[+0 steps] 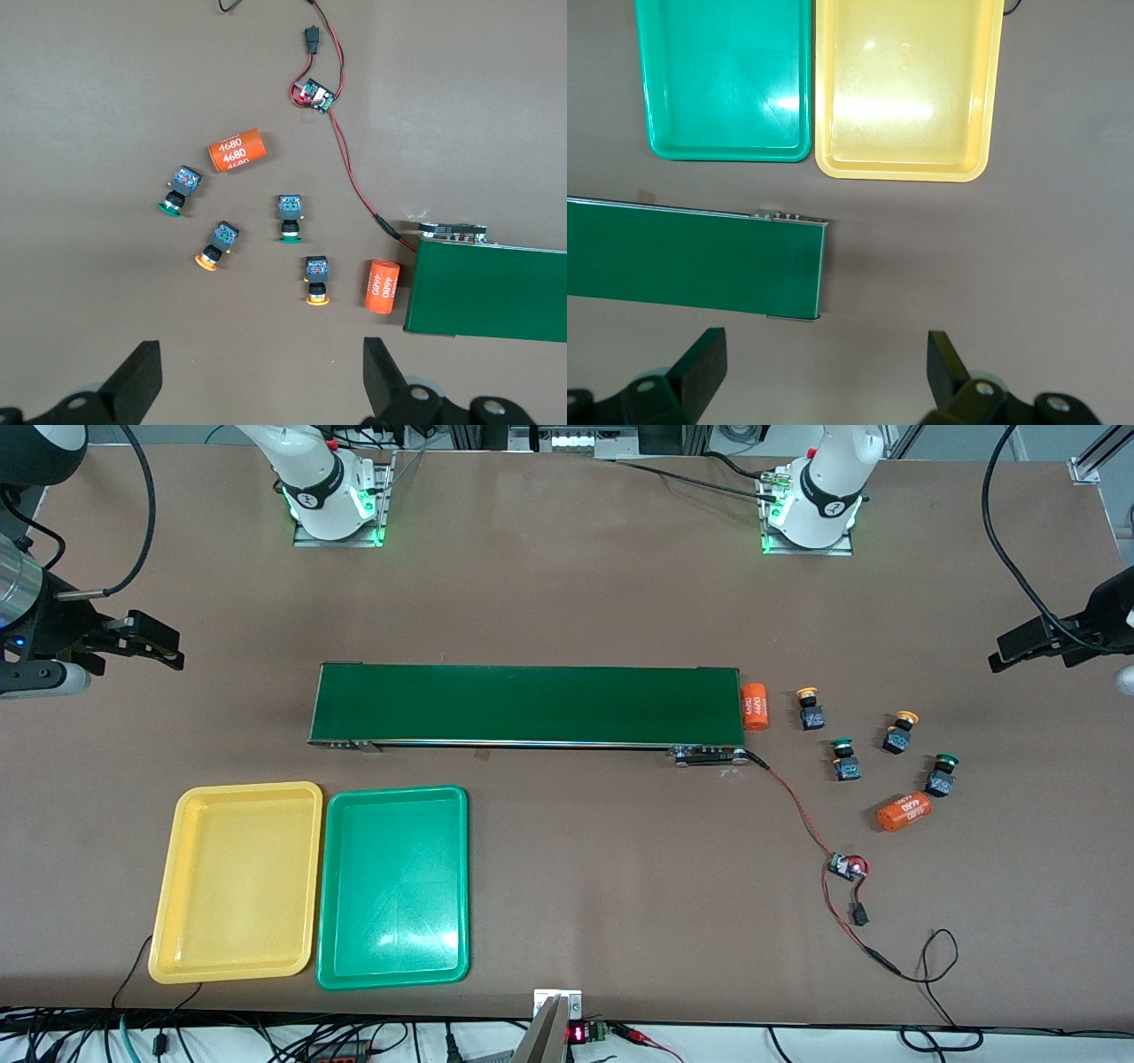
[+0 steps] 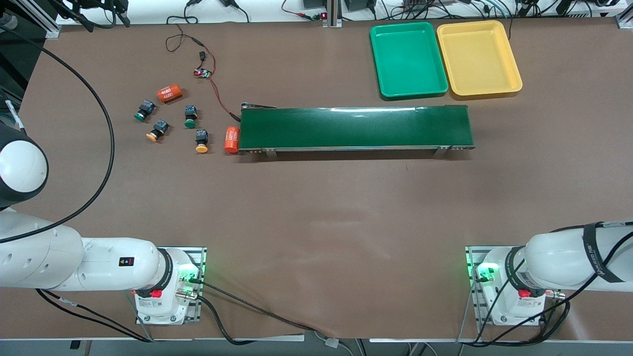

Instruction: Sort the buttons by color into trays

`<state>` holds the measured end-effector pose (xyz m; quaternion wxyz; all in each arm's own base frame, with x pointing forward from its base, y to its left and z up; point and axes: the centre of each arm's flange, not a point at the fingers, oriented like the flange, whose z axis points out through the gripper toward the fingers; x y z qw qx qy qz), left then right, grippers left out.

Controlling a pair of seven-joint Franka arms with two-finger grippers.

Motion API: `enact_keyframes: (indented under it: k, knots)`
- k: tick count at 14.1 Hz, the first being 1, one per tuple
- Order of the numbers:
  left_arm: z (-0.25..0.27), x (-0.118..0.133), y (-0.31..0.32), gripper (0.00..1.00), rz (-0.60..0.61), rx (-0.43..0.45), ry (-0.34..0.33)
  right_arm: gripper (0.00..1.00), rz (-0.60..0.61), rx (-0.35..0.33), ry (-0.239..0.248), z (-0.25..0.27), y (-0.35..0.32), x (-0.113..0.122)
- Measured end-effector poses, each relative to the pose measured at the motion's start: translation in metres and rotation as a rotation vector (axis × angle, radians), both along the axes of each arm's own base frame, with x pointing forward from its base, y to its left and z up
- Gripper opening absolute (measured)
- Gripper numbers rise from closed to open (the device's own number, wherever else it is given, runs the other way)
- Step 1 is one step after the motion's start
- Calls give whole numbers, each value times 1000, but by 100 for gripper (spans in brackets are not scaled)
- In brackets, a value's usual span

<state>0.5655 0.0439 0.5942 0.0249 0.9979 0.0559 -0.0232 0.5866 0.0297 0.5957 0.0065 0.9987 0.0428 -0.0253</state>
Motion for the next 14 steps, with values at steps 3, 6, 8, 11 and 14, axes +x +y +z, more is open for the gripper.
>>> enact_keyframes:
  k: [3,6,8,11,14]
  knots:
    - [0,0,0,100,0,0,-2,100,-1,0,0,0,-1,0]
    - [-5,5,3,100,8,-6,-15,100,-2,0,0,-1,-1,0]
    - [-27,14,1,100,5,-8,21,100,-2,0,0,-1,-1,1]
    - [-93,38,-13,100,-15,-21,112,100,-3,0,-2,-1,-2,1]
    - [-176,63,-32,100,-40,-27,176,100,-4,0,-2,-1,-2,1]
